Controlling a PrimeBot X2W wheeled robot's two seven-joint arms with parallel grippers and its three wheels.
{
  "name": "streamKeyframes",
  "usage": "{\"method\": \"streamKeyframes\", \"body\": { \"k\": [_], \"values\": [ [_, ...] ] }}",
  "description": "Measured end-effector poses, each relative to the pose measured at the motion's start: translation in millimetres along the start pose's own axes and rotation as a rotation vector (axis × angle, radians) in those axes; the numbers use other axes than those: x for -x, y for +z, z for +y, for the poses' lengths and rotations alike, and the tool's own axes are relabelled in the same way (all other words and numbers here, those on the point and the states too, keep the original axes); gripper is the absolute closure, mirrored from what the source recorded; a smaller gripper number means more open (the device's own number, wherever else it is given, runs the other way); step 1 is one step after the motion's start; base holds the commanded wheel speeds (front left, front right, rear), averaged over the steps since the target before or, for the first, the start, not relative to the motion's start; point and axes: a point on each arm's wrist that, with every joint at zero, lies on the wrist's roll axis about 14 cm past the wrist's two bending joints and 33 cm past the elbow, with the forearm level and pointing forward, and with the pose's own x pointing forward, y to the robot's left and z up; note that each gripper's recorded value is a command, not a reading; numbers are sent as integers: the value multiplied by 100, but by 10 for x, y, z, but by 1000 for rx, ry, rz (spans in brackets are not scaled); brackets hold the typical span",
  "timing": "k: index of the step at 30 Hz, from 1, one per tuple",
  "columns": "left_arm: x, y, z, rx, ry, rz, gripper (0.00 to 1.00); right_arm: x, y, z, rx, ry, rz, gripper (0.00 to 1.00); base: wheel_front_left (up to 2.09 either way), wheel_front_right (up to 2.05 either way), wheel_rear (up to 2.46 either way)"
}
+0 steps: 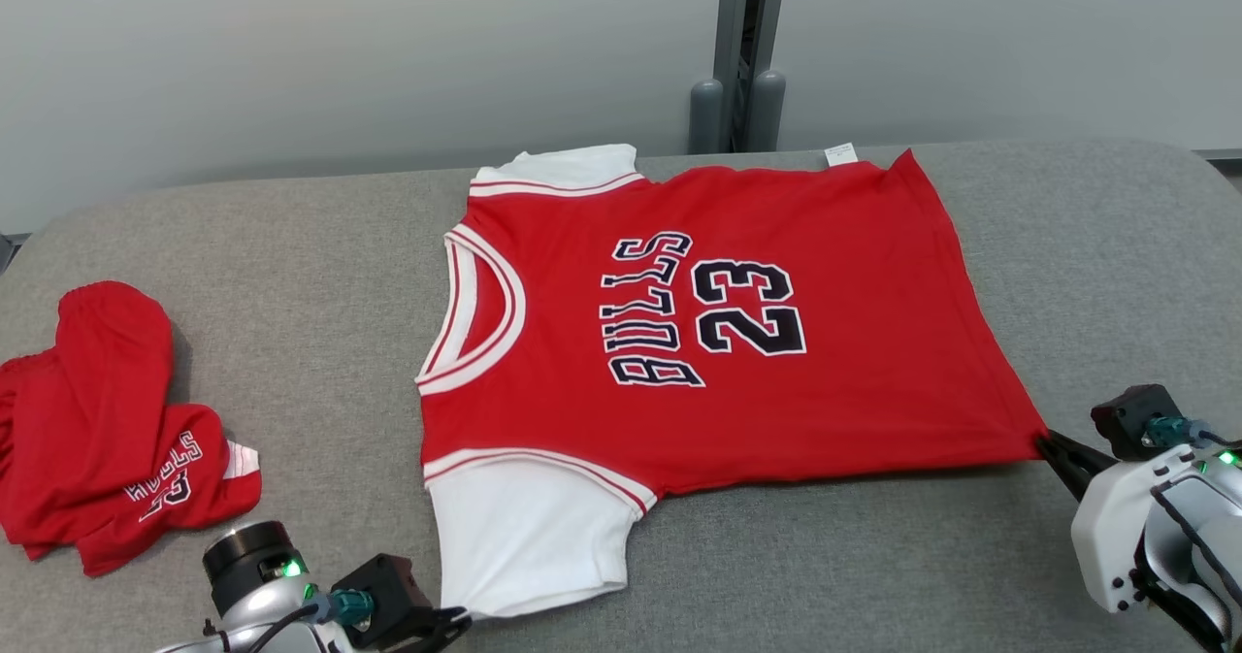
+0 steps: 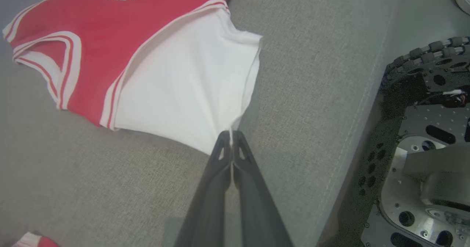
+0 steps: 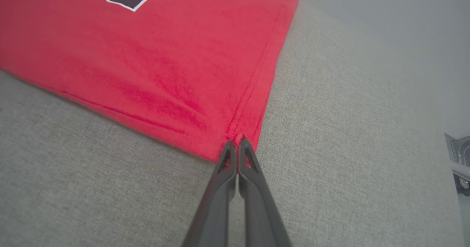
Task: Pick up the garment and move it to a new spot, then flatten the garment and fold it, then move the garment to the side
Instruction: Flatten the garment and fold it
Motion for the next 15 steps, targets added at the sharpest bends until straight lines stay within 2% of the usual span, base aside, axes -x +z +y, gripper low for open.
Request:
{"method": "streamKeyframes", "body": {
  "k": [4,7,15],
  "values": [
    [41,12,-224,97,-58,2,100,139,-66,20,-36,33,57,100,0,0,0],
    [110,20,-322,118,-86,20,100,240,-79,127,-126,77,92,100,0,0,0],
    [266,-25,-546,175,-157,82,100,575,-231,169,-172,140,221,100,0,0,0]
  ]
}}
